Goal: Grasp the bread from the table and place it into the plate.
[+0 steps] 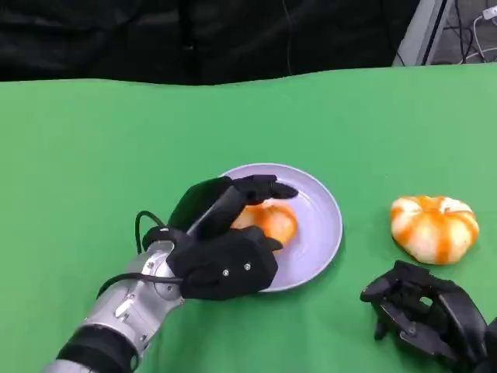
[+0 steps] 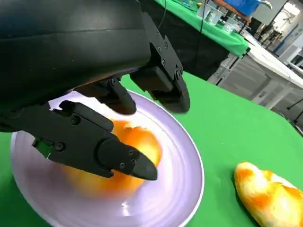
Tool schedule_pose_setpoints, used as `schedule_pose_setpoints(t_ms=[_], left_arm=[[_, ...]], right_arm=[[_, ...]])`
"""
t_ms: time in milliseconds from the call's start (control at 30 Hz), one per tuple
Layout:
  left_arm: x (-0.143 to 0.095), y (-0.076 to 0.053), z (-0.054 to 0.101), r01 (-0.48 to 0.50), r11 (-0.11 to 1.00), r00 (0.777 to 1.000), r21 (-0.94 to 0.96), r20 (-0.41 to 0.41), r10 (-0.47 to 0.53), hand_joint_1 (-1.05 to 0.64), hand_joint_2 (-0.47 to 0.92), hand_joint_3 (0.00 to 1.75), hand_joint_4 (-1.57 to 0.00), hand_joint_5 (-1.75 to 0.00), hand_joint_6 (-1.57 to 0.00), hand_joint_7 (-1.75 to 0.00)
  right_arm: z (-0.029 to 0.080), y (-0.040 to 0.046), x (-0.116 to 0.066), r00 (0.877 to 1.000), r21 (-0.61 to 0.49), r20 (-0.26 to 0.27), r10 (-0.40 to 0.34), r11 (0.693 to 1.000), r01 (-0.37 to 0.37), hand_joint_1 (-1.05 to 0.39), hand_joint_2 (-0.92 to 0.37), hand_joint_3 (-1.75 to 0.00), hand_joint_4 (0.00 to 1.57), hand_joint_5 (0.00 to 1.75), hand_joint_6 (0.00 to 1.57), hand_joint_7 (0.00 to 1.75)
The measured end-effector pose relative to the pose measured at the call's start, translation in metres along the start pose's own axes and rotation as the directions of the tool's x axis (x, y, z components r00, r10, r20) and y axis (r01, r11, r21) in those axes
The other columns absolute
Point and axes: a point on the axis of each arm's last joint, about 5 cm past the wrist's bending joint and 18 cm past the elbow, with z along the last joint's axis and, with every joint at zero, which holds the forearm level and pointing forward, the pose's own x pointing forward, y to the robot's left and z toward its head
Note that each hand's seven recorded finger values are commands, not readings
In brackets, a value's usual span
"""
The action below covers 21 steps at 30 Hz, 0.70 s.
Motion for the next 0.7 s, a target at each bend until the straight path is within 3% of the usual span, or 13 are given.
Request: schedule_pose_setpoints(t_ms=[67, 267, 533, 700], left_arm=[[0.001, 0.001, 0.001, 0.012, 1.000, 1.000, -0.006, 0.003, -0.012, -0.66, 0.92, 0.40, -0.38, 0.00, -0.35, 0.00], [0.004, 0.013, 0.008, 0.075, 0.997, 0.997, -0.024, 0.029, -0.074, -0.83, 0.92, 0.59, -0.15, 0.00, -0.20, 0.00], [-0.001, 0.021, 0.011, 0.091, 0.994, 0.996, -0.066, 0.031, -0.089, -0.99, 0.92, 0.74, -0.02, 0.00, -0.11, 0.00], [-0.004, 0.028, 0.012, 0.081, 0.990, 0.996, -0.112, 0.039, -0.077, -0.99, 0.92, 0.76, -0.04, -0.01, -0.12, -0.01]], right_arm=[[0.000, 0.0000, 0.000, 1.000, 0.002, 0.001, 0.001, 1.000, -0.001, -0.20, -0.92, -0.49, 0.64, 1.75, 0.73, 1.14], [0.000, 0.0005, 0.000, 1.000, 0.008, 0.003, 0.008, 1.000, -0.008, -0.20, -0.92, -0.50, 0.64, 1.75, 0.72, 1.14], [-0.001, 0.0012, 0.000, 1.000, 0.018, 0.005, 0.009, 1.000, -0.009, -0.22, -0.92, -0.48, 0.64, 1.75, 0.73, 1.12], [-0.001, 0.0018, 0.001, 1.000, 0.023, 0.005, 0.008, 1.000, -0.009, -0.22, -0.92, -0.48, 0.64, 1.75, 0.73, 1.12]])
